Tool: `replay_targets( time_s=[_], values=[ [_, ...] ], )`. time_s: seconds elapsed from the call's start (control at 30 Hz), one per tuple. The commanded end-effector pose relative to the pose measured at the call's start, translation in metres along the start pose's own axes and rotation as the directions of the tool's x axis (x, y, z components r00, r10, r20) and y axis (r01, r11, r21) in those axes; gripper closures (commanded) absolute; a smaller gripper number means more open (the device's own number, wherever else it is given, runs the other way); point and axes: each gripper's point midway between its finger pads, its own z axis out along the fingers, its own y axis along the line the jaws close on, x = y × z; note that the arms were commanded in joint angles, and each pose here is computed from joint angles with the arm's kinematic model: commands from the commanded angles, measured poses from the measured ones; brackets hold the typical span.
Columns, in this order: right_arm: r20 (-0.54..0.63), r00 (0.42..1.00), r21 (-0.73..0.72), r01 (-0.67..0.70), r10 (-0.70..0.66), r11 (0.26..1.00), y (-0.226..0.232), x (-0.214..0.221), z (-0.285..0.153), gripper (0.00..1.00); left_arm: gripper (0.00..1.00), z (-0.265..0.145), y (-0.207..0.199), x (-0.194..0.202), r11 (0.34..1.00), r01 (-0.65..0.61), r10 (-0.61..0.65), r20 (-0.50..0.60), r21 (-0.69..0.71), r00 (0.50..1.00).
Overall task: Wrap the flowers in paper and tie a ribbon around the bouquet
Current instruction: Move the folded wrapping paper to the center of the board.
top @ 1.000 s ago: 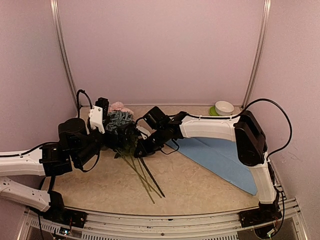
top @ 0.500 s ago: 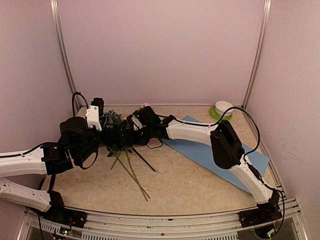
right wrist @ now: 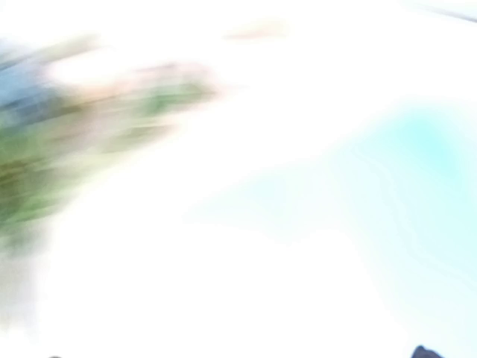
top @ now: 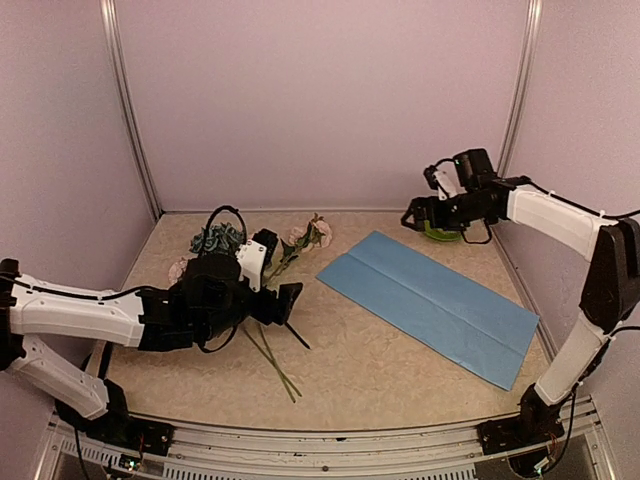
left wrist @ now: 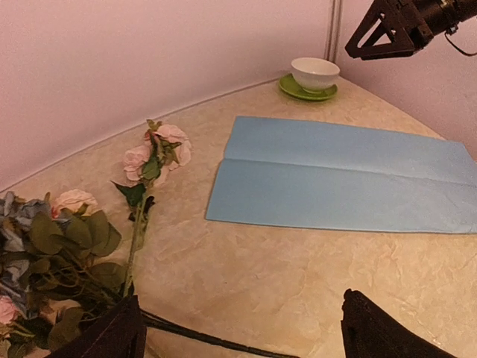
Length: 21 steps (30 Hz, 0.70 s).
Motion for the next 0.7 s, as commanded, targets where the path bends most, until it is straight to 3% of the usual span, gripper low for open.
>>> replay_targets(
  time_s=[0.0, 0.13, 0.33, 0.67],
  values=[
    [-0.139, 0.978, 0.202, -0.128, 0.158, 0.971, -0.119, 0.083, -0.015, 0.00, 0.13, 0.032, -0.059, -0.003, 0.984, -0.064, 0.068, -0.022, 0.167, 0.997],
    [-0.089, 0.948, 0.288, -0.270, 0.306, 0.919, -0.197, 0.106, -0.032, 0.00, 0.17, 0.080, -0.112, 0.028, 0.948, -0.128, 0.169, -0.124, 0.290, 0.978],
    [-0.179, 0.922, 0.381, -0.257, 0.343, 0.888, -0.252, 0.128, -0.011, 0.00, 0.24, 0.134, -0.161, 0.071, 0.908, -0.128, 0.237, -0.238, 0.398, 0.942],
    [-0.315, 0.867, 0.317, -0.286, 0.385, 0.904, -0.245, 0.169, 0.012, 0.09, 0.25, 0.177, -0.172, 0.125, 0.922, -0.133, 0.262, -0.332, 0.364, 0.906]
  ],
)
